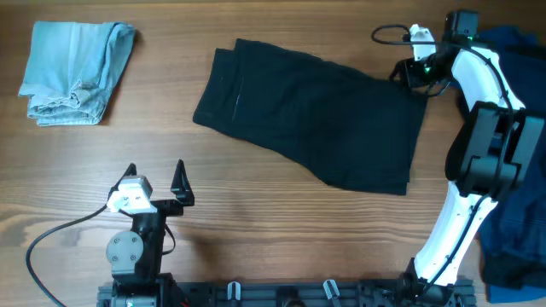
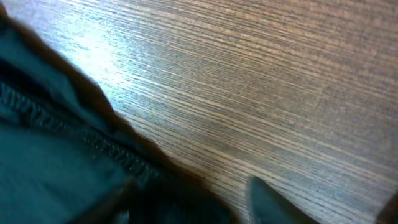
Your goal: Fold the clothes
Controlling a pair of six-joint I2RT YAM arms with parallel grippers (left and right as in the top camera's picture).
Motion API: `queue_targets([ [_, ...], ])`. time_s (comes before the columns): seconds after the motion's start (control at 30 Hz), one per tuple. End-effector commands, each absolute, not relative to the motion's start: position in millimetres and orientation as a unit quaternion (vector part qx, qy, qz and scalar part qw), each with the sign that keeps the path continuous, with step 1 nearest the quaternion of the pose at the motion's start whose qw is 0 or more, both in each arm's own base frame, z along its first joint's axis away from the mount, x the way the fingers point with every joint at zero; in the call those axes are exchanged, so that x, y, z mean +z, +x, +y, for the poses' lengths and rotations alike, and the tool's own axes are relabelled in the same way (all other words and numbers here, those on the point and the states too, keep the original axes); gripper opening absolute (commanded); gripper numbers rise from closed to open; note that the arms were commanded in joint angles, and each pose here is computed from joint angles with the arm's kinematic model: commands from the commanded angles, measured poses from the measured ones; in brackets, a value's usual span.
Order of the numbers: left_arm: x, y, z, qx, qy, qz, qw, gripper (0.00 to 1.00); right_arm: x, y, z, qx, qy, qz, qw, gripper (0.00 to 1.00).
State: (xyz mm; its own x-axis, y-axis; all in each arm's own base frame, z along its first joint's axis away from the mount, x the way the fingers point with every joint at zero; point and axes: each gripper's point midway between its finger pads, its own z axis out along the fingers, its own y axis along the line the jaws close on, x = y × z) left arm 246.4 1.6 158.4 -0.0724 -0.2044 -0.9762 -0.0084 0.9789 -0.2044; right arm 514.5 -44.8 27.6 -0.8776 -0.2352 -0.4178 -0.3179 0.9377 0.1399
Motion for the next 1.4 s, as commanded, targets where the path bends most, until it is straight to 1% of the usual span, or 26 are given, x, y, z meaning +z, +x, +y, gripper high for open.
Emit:
queue_targets([
  [0.0,157.0,246.2,0.7,-0.070,-0.065,0.730,0.677,1.00,13.7,508.7,-39.4,0.128,-0.110,0.968,0.184,0.73],
  [0.1,156.8,246.2,0.7,-0.070,-0.065,0.730,0.677,1.00,9.8,505.3,-37.8,0.135,-0.090,0.971,0.177,0.73],
  [0.13,157.0,246.2,0.7,-0.070,-0.065,0.730,0.677,1.00,9.4,503.9,-35.8,0.141,-0.091,0.970,0.175,0.71],
  [0.2,157.0,246.2,0.7,-0.070,-0.065,0.730,0.677,1.00,10.3,502.5,-31.3,0.155,-0.091,0.968,0.174,0.64],
  [0.27,157.0,246.2,0.7,-0.070,-0.065,0.730,0.677,1.00,11.4,502.4,-28.2,0.164,-0.093,0.966,0.176,0.51],
  [0.33,157.0,246.2,0.7,-0.070,-0.065,0.730,0.677,1.00,12.4,502.6,-25.9,0.171,-0.093,0.965,0.178,0.42],
  [0.4,156.8,246.2,0.7,-0.070,-0.065,0.730,0.677,1.00,12.2,501.8,-25.8,0.171,-0.092,0.965,0.176,0.38],
  [0.47,157.0,246.2,0.7,-0.070,-0.065,0.730,0.677,1.00,12.2,501.1,-25.8,0.174,-0.079,0.966,0.172,0.26],
  [0.53,157.0,246.2,0.7,-0.070,-0.065,0.730,0.677,1.00,14.7,501.8,-25.0,0.178,-0.069,0.966,0.172,0.08],
  [0.57,156.8,246.2,0.7,-0.070,-0.065,0.730,0.677,1.00,17.6,502.5,-22.8,0.184,-0.071,0.965,0.174,0.04],
  [0.63,156.8,246.2,0.7,-0.070,-0.065,0.730,0.677,1.00,27.4,503.4,-18.0,0.199,-0.075,0.961,0.177,0.04],
  [0.8,156.8,246.2,0.7,-0.070,-0.065,0.730,0.677,1.00,69.3,497.7,0.5,0.251,-0.084,0.944,0.195,0.04],
  [1.0,156.8,246.2,0.7,-0.070,-0.065,0.730,0.677,1.00,120.4,473.8,16.4,0.280,-0.089,0.936,0.194,0.04],
  [1.07,156.8,246.2,0.7,-0.070,-0.065,0.730,0.677,1.00,136.3,458.5,25.4,0.288,-0.090,0.936,0.180,0.04],
  [1.2,157.0,246.2,0.7,-0.070,-0.065,0.730,0.677,1.00,153.8,432.7,45.0,0.298,-0.099,0.938,0.149,0.04],
  [1.37,156.8,246.2,0.7,-0.070,-0.065,0.730,0.677,1.00,169.8,383.8,96.4,0.316,-0.141,0.935,0.074,0.04],
])
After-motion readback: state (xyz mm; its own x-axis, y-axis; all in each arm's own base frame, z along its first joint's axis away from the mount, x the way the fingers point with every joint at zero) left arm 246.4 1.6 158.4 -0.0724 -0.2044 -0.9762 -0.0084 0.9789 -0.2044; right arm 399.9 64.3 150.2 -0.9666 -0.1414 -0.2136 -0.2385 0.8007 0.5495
